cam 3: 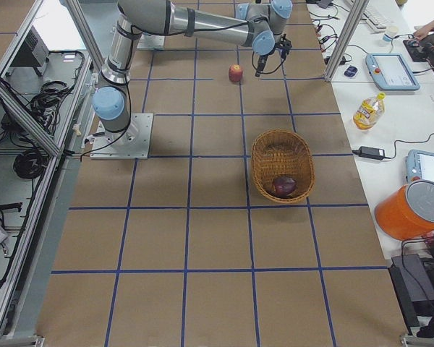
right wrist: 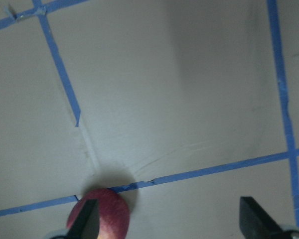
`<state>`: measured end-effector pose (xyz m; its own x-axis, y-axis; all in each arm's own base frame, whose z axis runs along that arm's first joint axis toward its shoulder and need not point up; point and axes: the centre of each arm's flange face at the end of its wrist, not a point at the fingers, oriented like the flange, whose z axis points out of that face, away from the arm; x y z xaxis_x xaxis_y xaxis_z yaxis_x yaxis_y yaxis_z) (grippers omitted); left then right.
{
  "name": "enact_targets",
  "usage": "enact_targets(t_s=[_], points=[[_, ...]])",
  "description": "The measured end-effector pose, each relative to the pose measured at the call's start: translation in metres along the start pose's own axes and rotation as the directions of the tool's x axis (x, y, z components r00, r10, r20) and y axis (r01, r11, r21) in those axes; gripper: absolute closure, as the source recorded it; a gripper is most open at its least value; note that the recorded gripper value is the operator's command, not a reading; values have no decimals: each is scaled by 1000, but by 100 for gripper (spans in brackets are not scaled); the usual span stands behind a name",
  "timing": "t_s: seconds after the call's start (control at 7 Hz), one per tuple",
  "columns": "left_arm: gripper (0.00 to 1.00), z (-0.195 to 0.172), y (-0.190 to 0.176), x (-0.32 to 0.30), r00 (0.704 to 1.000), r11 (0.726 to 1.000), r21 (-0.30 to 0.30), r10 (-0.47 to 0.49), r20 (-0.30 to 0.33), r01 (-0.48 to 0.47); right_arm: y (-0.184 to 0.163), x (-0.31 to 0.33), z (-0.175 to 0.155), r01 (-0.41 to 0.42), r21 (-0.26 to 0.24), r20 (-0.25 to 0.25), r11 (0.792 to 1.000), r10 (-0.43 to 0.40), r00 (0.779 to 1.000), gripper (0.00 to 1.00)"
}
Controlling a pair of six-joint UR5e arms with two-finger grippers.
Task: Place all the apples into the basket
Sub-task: 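Grasp the red apple with the right gripper while the left gripper grasps the green apple, then carry the red apple into the basket while left sets the green apple at center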
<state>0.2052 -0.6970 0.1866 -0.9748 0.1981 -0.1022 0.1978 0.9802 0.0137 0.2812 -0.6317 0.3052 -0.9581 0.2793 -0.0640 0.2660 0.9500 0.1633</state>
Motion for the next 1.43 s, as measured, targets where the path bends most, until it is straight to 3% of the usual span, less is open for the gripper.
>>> enact_targets(t_s=[0.14,0.29,0.71,1.0,1.29,1.43], points=[[33,9,-2,-1,1000,1000,-1,4,1,-4,21,-29,20,-27,-30,-10,999,26,1000,0],[51,11,-3,-1,1000,1000,0,7,2,-7,37,-47,41,-39,-59,-29,997,37,999,0],[51,-14,-3,17,1000,1000,-19,24,-17,-24,61,-55,89,-57,-125,-84,991,46,995,0],[51,-52,-5,68,997,997,-70,28,-66,-33,59,-58,103,-54,-136,-77,989,44,996,0],[51,-82,1,136,995,996,-85,-14,-103,5,53,-62,120,-52,-137,-61,989,44,997,0],[51,-90,7,170,993,995,-88,-53,-106,43,52,-62,127,-55,-146,-62,988,46,997,28]])
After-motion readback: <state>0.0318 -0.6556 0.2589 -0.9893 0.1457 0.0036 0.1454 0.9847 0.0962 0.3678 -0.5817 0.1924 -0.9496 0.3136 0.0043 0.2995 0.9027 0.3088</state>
